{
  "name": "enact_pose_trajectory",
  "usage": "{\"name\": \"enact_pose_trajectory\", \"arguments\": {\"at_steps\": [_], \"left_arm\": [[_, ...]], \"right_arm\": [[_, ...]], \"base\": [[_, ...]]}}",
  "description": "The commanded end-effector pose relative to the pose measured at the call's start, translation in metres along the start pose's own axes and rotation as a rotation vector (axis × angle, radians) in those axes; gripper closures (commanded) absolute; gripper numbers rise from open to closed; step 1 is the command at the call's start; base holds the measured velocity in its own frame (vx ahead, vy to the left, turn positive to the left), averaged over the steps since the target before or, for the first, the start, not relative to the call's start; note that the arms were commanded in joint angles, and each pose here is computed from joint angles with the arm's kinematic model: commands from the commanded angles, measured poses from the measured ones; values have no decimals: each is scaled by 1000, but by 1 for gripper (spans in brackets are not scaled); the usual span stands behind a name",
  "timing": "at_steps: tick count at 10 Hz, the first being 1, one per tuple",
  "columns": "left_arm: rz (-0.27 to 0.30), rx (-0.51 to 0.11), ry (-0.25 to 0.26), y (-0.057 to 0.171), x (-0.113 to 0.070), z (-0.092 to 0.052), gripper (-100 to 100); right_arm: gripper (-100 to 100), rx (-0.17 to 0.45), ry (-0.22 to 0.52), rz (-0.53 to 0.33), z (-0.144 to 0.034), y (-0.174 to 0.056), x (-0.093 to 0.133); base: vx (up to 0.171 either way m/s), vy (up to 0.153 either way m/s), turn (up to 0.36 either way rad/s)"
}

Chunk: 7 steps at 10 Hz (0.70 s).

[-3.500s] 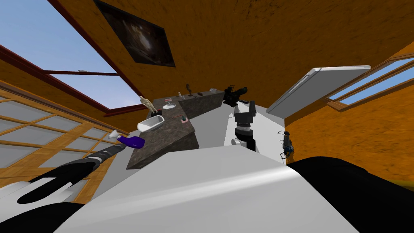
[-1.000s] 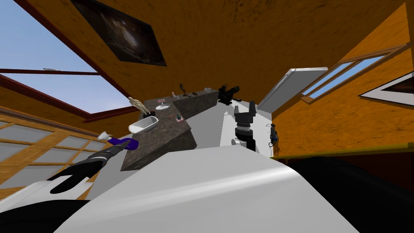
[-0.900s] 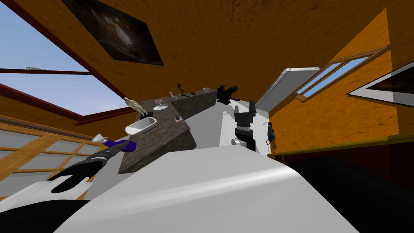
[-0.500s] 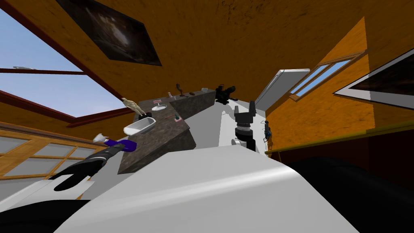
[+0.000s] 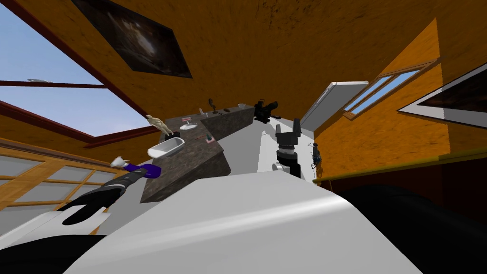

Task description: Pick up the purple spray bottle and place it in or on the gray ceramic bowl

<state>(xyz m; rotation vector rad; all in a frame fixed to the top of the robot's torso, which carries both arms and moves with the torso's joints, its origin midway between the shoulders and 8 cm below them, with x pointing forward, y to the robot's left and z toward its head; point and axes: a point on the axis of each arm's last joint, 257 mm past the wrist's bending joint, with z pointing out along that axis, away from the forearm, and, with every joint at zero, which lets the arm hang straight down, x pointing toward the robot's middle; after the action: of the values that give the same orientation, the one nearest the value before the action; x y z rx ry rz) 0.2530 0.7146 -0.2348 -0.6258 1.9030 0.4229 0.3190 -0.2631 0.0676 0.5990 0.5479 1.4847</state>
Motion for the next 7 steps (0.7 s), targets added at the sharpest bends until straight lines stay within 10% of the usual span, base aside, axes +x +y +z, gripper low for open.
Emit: {"name": "enact_pose_trajectory", "arguments": {"at_steps": [1, 3, 4, 5, 7], "left_arm": [[10, 25, 2, -8, 1, -4, 100], [14, 33, 3, -10, 2, -6, 100], [15, 35, 4, -11, 3, -6, 0], [34, 46, -30, -19, -12, -2, 100], [51, 53, -65, -25, -28, 3, 100]], "right_arm": [[0, 0, 0, 0, 0, 0, 0], [0, 0, 0, 0, 0, 0, 0], [0, 0, 0, 0, 0, 0, 0], [0, 0, 0, 0, 0, 0, 0], [0, 0, 0, 0, 0, 0, 0]], "base": [[78, -22, 289], [69, -24, 167], [0, 0, 0], [-72, -12, -34], [-156, 0, -59]]}}
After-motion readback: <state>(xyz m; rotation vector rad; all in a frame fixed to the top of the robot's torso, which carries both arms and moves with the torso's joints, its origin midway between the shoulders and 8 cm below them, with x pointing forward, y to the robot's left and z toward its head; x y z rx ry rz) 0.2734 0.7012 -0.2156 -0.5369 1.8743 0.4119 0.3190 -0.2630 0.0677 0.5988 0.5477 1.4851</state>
